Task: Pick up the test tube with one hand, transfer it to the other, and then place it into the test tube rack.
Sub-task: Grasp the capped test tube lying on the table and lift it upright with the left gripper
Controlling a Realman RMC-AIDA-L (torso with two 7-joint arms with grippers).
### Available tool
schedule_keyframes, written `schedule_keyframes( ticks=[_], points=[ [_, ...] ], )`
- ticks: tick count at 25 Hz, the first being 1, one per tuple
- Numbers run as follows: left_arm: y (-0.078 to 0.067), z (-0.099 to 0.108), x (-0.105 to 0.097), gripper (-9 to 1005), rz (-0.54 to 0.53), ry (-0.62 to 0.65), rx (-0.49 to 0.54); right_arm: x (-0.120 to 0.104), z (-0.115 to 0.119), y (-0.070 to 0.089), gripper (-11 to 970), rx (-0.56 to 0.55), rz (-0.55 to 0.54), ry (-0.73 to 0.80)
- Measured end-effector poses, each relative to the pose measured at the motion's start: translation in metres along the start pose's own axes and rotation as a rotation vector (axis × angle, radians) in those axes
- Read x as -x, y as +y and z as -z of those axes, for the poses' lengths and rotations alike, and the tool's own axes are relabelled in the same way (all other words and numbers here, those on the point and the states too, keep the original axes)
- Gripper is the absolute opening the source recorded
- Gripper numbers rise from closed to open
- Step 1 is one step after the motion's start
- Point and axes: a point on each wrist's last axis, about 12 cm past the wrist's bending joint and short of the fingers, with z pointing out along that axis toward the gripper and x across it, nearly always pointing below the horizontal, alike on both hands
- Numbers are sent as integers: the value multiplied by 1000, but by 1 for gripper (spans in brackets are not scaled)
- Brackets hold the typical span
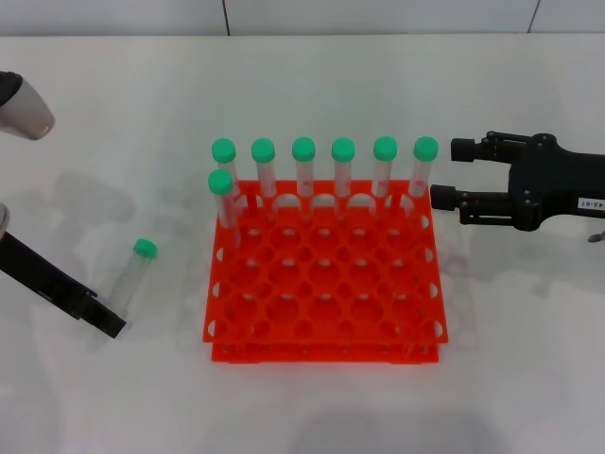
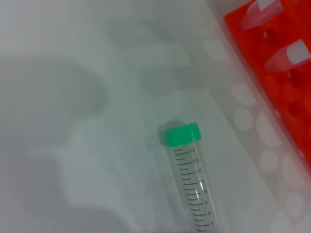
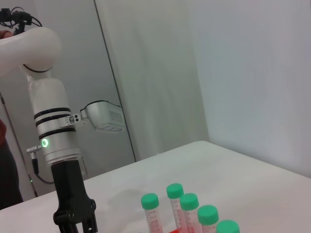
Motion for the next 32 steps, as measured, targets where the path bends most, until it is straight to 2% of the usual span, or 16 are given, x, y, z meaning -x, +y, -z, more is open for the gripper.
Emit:
schedule_keyframes(
  ticks=[13, 29, 32],
  points=[
    [3, 0, 2, 360, 3, 12, 39, 3, -2, -1, 770, -1, 6, -3],
    [4, 0, 3, 197, 10, 0, 45, 3, -2, -2, 771, -2, 7, -3],
    [4, -1, 4, 198, 3, 2, 44, 3, -2, -2, 771, -2, 7, -3]
  ],
)
